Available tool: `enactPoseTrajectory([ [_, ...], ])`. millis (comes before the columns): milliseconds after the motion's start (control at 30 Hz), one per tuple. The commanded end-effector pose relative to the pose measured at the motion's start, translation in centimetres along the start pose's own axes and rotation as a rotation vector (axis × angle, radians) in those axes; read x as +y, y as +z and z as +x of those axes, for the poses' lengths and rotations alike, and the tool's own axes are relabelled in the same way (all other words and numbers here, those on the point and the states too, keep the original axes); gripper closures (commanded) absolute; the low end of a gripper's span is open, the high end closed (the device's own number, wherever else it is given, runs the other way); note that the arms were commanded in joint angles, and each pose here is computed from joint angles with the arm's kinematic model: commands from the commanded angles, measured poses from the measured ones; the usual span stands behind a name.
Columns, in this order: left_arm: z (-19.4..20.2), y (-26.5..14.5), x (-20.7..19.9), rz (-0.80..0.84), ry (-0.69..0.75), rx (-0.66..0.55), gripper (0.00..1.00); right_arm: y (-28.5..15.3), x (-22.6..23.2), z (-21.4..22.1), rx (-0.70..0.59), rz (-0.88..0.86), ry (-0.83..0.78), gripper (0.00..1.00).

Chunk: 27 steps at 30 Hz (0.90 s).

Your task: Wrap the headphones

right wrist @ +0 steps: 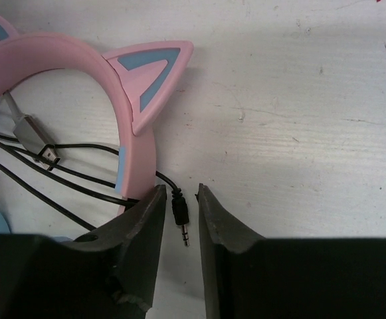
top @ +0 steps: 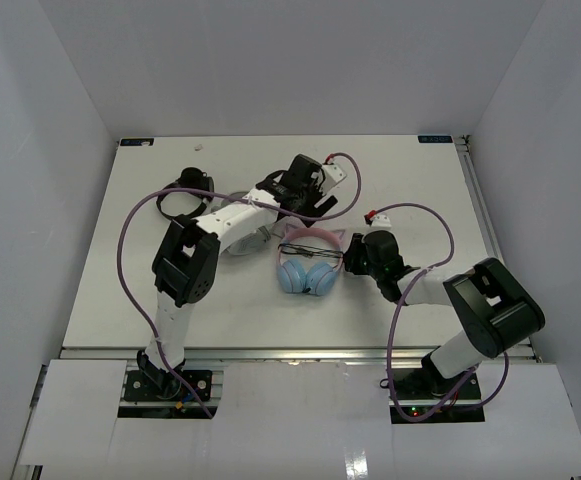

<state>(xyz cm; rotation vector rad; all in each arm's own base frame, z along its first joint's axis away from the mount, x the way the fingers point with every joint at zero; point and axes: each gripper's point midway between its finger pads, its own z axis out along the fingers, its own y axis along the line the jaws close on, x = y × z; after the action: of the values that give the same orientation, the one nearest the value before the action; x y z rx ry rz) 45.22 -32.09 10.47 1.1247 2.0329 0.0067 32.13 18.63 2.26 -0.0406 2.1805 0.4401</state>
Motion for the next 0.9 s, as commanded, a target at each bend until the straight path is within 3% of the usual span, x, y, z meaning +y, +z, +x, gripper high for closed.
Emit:
enactPoseTrajectory([
  [0,-4.5,-3.0,4.7,-0.172,-0.175,-0.089,0.02,-1.8,-2.6,3.3,0.148,0.096,-0.039,0.62],
  [100,-5.1,-4.5,6.8,-0.261,-0.243,-0.092,0.02,-2.6,-2.3,2.5,0.142,0.094,-0.043,0.58],
  [167,-5.6,-5.8,7.8,-0.283,-0.362,-0.105,0.02,-3.5,-2.1,2.1,0.138,0.089,-0.045,0.55],
  [333,-7.1,-10.3,9.6,-0.136,-0.695,-0.174,0.02,-6.4,-2.6,1.4,0.094,0.098,-0.026,0.51],
  [433,-6.8,-12.2,10.2,-0.098,-0.800,-0.194,0.02,-7.5,-2.2,0.5,0.075,0.086,-0.019,0.51],
  [533,-4.5,-13.3,7.1,0.012,-0.829,-0.154,0.02,-8.9,0.2,-2.8,0.008,0.005,-0.033,0.47],
  [600,-4.9,-15.6,5.1,0.121,-0.817,-0.210,0.02,-9.9,0.7,-3.8,0.007,-0.007,-0.052,0.45],
  [667,-1.9,-15.9,2.8,0.138,-0.828,-0.184,0.02,-11.2,2.4,-6.0,-0.010,-0.041,-0.066,0.43],
  [800,-2.1,-19.8,1.3,0.177,-0.846,-0.342,0.02,-13.9,4.9,-9.2,-0.063,-0.121,-0.091,0.20],
  [867,-1.1,-21.0,-0.8,0.223,-0.856,-0.377,0.02,-15.5,5.4,-10.5,-0.071,-0.128,-0.133,0.16],
])
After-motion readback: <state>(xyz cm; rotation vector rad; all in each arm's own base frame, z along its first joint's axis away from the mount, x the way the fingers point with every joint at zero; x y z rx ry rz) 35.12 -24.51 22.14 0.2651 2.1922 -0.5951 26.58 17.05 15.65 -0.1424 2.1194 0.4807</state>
